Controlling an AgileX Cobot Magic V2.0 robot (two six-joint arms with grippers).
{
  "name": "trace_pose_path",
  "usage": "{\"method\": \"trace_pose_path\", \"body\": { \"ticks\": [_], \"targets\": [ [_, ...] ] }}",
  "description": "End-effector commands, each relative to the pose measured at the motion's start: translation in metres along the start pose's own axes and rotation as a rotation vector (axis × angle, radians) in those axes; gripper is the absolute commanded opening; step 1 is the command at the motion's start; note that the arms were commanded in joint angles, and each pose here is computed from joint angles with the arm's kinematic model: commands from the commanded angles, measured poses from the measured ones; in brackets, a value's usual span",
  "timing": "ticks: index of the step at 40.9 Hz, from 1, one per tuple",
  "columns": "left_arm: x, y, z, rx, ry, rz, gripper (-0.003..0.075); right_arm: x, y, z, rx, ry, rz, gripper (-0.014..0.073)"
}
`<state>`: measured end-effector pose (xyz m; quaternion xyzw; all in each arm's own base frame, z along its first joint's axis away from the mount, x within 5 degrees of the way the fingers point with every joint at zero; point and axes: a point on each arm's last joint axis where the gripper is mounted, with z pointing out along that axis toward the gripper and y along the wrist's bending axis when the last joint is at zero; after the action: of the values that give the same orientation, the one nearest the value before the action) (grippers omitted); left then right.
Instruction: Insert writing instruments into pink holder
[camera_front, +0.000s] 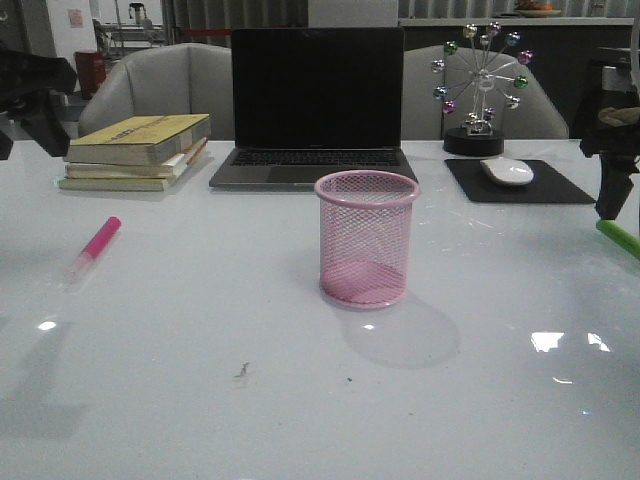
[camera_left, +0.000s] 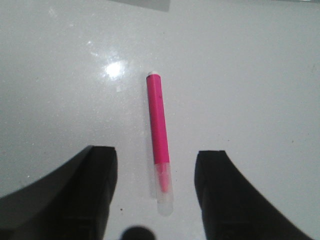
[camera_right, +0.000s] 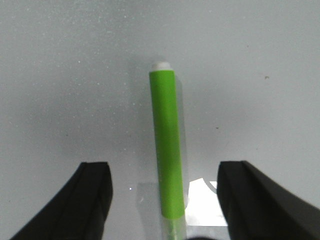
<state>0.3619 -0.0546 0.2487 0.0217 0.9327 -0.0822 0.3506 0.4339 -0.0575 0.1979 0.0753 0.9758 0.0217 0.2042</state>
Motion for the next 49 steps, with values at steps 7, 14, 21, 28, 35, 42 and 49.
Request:
{"method": "trace_pose_path", "body": {
  "ticks": [7,14,21,28,35,42,49],
  "targets": [
    [-0.034,-0.015,-0.003,0.040,-0.057,0.008,0.0423,-0.016,0.001,-0.033,0.003,-0.124,-0.018,0.0551],
    [-0.038,-0.016,0.002,0.045,-0.019,0.010,0.0423,-0.016,0.002,-0.033,-0.002,-0.125,-0.013,0.0551],
    [-0.037,-0.016,0.014,0.049,0.045,0.011,0.0423,-0.016,0.002,-0.033,-0.009,-0.124,-0.005,0.0551],
    [-0.042,-0.016,0.025,0.048,0.110,0.027,0.0423,-0.016,0.003,-0.033,-0.013,-0.117,-0.002,0.0551],
    [-0.046,-0.015,0.033,0.039,0.114,0.041,0.0423,-0.016,0.003,-0.033,-0.015,-0.116,-0.001,0.0551],
    [-0.045,-0.015,0.036,0.036,0.122,0.045,0.0423,-0.016,0.004,-0.032,-0.016,-0.119,-0.002,0.0551],
    [-0.045,-0.013,0.036,0.020,0.120,0.065,0.0423,-0.015,0.003,-0.027,-0.015,-0.107,-0.001,0.0551]
  ]
}}
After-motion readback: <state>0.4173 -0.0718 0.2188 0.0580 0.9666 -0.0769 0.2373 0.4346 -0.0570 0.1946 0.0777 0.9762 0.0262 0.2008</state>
